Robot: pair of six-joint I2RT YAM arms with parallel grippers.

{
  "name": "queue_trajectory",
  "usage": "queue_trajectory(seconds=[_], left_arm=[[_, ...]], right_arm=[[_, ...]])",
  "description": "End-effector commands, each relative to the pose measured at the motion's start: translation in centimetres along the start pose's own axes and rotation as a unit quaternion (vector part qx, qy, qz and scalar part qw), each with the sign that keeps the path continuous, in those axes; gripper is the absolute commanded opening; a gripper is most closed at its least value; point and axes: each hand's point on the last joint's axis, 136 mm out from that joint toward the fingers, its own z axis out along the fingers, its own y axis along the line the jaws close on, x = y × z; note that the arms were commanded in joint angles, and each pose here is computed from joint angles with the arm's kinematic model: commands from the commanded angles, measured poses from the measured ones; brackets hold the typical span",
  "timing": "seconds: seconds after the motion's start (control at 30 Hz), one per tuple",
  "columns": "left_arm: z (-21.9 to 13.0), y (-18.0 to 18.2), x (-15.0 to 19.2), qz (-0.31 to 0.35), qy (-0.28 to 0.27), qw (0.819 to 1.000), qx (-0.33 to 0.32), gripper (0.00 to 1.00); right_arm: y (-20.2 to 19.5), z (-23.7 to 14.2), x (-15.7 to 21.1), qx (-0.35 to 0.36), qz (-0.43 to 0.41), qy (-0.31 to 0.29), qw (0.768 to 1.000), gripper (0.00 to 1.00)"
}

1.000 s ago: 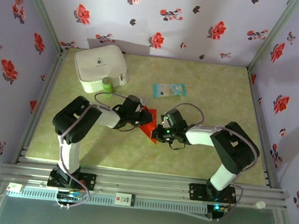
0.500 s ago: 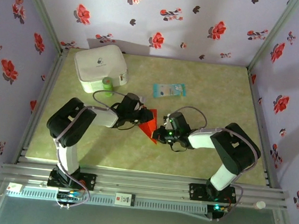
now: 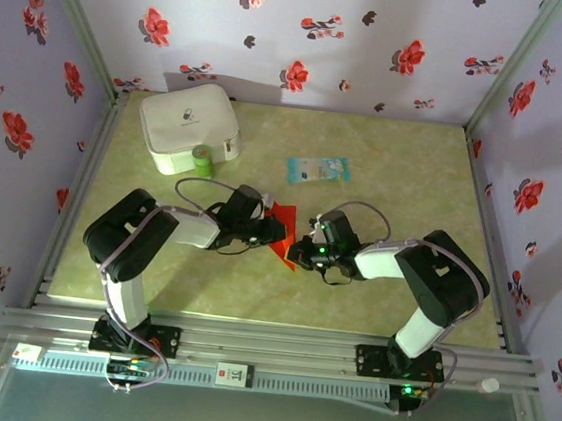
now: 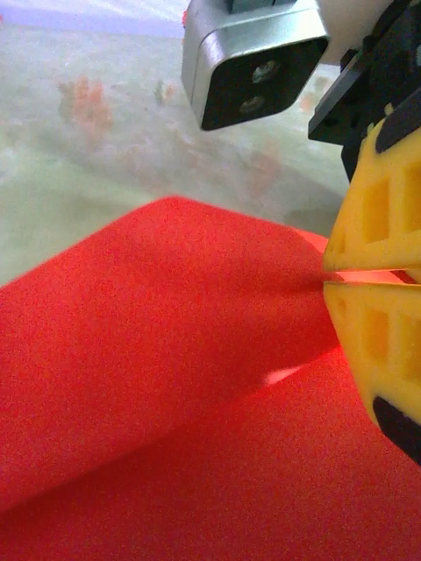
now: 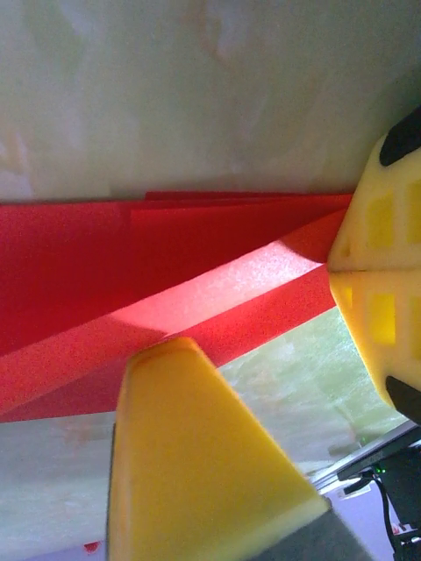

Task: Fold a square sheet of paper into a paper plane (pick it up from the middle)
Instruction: Fourth fold the wing at the center of the table.

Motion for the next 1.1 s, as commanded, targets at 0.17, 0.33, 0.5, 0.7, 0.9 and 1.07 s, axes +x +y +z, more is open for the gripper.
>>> queue_trajectory(seconds=[0.17,0.33,0.5,0.7,0.9,1.07], left_arm=[[1.2,0.3,0.5,0.013,0.018,1.0,0.002,0.11],[2.0,0.9,0.3,0.005,0.017,1.0,-0.003,0.11],[2.1,1.8,0.5,-0.007,0.021,0.999,-0.025,0.1],[1.9,2.9,1.1,-0.013,0.028,0.998,-0.049,0.08],[1.8,3.0,1.4,-0.017,0.029,0.998,-0.055,0.08],[1.8,3.1,1.8,-0.024,0.016,0.997,-0.07,0.07]], right_arm=[[-4.2,0.3,2.1,0.062,0.044,0.028,0.997,0.0],[-4.2,0.3,2.1,0.06,0.043,0.031,0.997,0.0],[-3.8,0.1,2.0,0.052,0.038,0.034,0.997,0.0],[-0.8,-1.6,0.2,0.007,0.021,0.006,1.0,0.04],[-0.1,-5.6,-2.7,0.017,0.017,-0.067,0.997,0.06],[-0.3,-7.1,-3.1,0.039,0.008,-0.08,0.996,0.06]])
